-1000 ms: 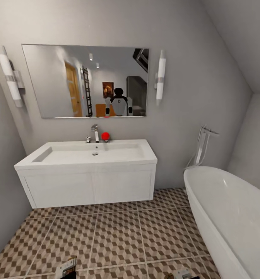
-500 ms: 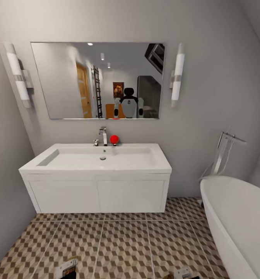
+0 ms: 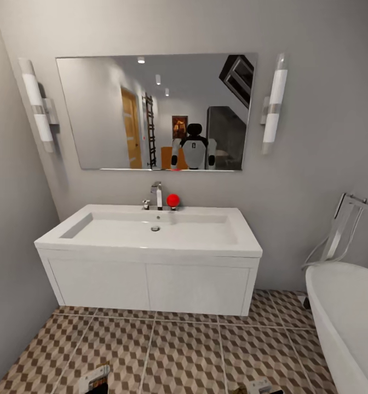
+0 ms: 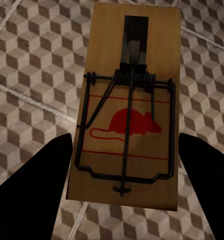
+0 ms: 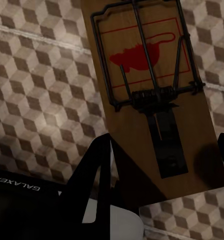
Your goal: Take the four mousetraps from the cabinet in the bathroom and place them on the bathroom floor. Make sure all four end up on the same floor surface, and ensure that at least two of them are either under or directly next to the same bathroom sink.
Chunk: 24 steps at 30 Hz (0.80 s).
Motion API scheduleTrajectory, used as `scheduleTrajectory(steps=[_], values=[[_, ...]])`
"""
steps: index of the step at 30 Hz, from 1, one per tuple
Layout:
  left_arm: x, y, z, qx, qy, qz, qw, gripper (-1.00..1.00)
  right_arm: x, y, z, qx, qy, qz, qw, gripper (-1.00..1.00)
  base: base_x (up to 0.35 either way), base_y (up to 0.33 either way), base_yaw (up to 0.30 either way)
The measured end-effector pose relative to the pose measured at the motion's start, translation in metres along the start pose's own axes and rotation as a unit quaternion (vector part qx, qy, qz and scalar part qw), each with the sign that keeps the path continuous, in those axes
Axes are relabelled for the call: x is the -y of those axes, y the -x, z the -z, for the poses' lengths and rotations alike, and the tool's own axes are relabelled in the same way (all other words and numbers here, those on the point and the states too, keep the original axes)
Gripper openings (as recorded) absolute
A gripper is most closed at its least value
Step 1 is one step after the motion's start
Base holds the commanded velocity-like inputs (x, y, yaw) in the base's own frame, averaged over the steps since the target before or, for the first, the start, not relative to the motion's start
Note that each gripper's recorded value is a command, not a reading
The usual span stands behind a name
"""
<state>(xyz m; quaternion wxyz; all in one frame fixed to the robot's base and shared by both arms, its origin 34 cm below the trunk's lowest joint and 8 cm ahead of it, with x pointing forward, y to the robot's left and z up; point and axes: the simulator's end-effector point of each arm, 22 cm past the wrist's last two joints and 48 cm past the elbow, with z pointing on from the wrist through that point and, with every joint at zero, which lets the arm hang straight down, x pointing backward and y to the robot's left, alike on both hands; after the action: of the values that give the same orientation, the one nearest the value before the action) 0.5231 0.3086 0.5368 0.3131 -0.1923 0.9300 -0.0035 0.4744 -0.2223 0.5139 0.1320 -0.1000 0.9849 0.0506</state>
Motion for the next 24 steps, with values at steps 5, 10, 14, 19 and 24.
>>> scheduleTrajectory(steps=[5, 10, 14, 19, 24], values=[[0.004, -0.002, 0.0, -0.003, -0.011, -0.061, 0.9981, -1.0, 0.002, 0.0, 0.0, 0.002, -0.001, -0.008, 1.0, -1.0, 0.006, 0.0, 0.002], [0.015, 0.001, 0.0, -0.004, -0.024, -0.113, 0.9933, -1.0, 0.008, 0.007, 0.001, 0.015, -0.005, -0.073, 0.9972, -1.0, 0.001, 0.0, 0.0], [0.023, 0.002, -0.001, -0.023, -0.03, -0.12, 0.992, -1.0, 0.023, 0.011, 0.002, 0.026, -0.035, -0.094, 0.9947, -1.0, 0.0, 0.0, 0.0], [0.039, 0.012, -0.001, -0.034, -0.045, -0.125, 0.9906, -1.0, 0.043, 0.024, 0.006, 0.059, -0.077, -0.1, 0.9902, -1.0, 0.0, 0.0, 0.0], [0.04, 0.015, -0.001, -0.032, -0.044, -0.123, 0.991, -1.0, 0.044, 0.025, 0.006, 0.062, -0.08, -0.1, 0.9898, -1.0, 0.0, 0.0, 0.0]])
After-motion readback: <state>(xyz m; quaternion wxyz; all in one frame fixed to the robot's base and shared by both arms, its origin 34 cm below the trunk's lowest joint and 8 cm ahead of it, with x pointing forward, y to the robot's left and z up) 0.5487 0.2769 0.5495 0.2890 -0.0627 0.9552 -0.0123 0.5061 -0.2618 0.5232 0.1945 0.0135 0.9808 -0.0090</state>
